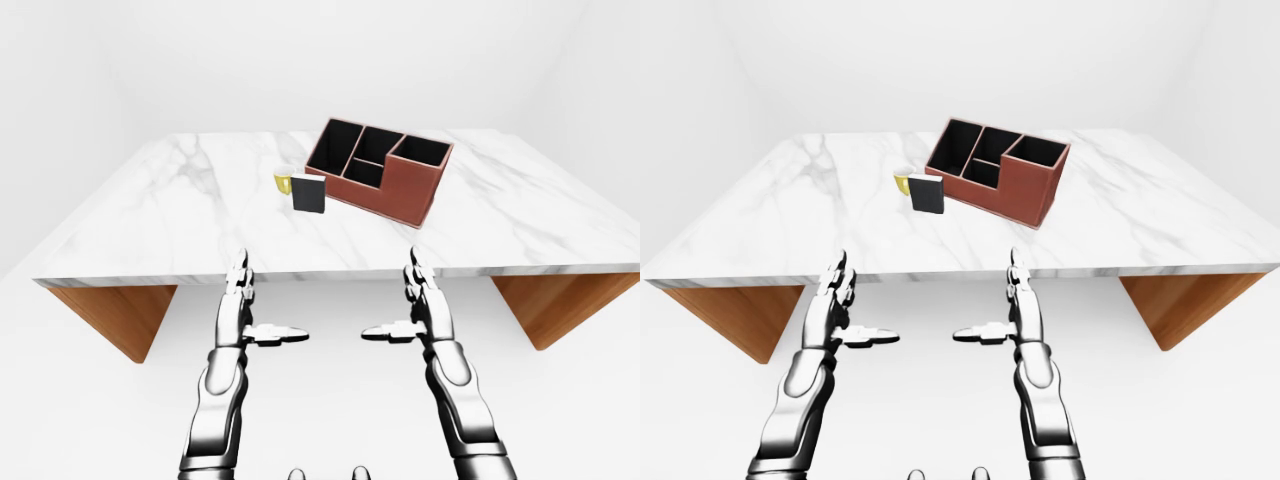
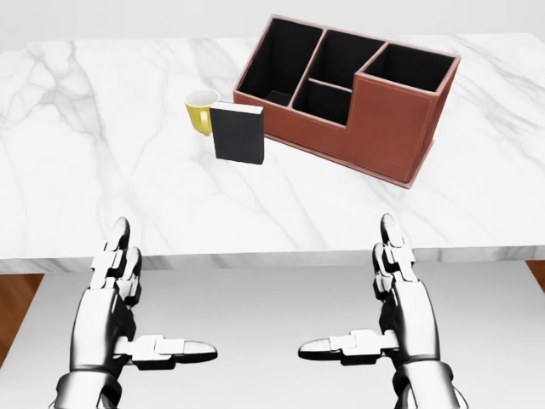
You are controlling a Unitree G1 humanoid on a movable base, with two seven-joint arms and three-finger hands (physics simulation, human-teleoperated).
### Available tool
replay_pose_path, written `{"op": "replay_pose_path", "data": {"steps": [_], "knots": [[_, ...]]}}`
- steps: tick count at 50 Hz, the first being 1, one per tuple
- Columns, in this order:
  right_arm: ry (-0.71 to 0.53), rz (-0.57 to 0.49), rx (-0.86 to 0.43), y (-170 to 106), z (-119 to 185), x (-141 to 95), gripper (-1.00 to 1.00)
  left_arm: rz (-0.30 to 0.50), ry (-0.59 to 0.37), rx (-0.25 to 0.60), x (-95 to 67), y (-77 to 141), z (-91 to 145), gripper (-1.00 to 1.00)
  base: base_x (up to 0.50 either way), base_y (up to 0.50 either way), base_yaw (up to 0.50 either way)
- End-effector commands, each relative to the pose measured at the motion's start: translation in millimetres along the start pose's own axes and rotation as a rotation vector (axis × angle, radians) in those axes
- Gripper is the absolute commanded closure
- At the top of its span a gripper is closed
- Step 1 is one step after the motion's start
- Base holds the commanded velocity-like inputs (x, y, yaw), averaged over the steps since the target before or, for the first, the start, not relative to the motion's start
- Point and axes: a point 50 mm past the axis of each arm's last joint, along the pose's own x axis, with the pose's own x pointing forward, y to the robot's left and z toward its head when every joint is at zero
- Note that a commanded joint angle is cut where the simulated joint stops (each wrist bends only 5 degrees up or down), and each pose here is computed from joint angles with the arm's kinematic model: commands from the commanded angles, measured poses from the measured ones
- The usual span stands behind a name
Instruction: Pick up the book and place it in the caddy.
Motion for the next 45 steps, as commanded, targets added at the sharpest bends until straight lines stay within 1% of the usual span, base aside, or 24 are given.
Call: {"op": "replay_pose_path", "data": {"steps": [1, 6, 10, 17, 22, 28, 30, 35, 40, 44, 45], "knots": [[0.011, 0.016, -0.022, -3.5, -5.2, -1.4, -1.00, -0.005, -0.021, 0.012, -4.3, 9.2, 6.7, -1.00, 0.00, 0.00, 0.00], [0.013, 0.033, -0.022, 0.5, -9.7, 0.2, -1.00, -0.015, -0.013, 0.019, -4.2, 6.4, 1.5, -1.00, 0.00, 0.00, 0.00], [0.015, 0.038, -0.024, 1.6, -11.2, 0.9, -1.00, -0.016, -0.014, 0.019, -3.7, 6.9, 1.8, -1.00, 0.00, 0.00, 0.00], [0.014, 0.042, -0.029, 1.7, -13.3, 0.8, -1.00, -0.012, -0.024, 0.026, -2.0, 9.1, 5.7, -1.00, 0.00, 0.00, 0.00], [0.006, 0.042, -0.039, 0.9, -8.8, 1.0, -1.00, -0.022, -0.052, 0.046, -1.6, 10.1, 11.2, -1.00, 0.00, 0.00, 0.00], [-0.011, 0.042, -0.056, 0.8, 0.7, 1.1, -1.00, -0.018, -0.072, 0.044, -0.5, 12.9, 20.0, -1.00, 0.00, 0.00, 0.00], [-0.018, 0.043, -0.062, 1.2, 3.6, 0.3, -1.00, -0.013, -0.106, 0.046, -2.4, 14.2, 28.3, -1.00, 0.00, 0.00, 0.00], [-0.038, 0.041, -0.077, 0.7, 14.8, -0.1, -1.00, -0.007, -0.113, 0.040, -2.9, 16.9, 37.7, -1.00, 0.00, 0.00, 0.00], [-0.059, 0.036, -0.084, -1.2, 27.2, 0.4, -1.00, -0.007, -0.139, 0.046, -3.4, 19.5, 45.0, -1.00, 0.00, 0.00, 0.00], [-0.112, 0.036, -0.094, -2.4, 39.8, 0.4, -1.00, -0.011, -0.169, 0.048, -3.3, 21.4, 52.2, -1.00, 0.00, 0.00, 0.00], [-0.142, 0.036, -0.101, -3.0, 46.9, 0.3, -1.00, -0.008, -0.177, 0.048, -2.9, 22.1, 54.2, -1.00, 0.00, 0.00, 0.00]]}}
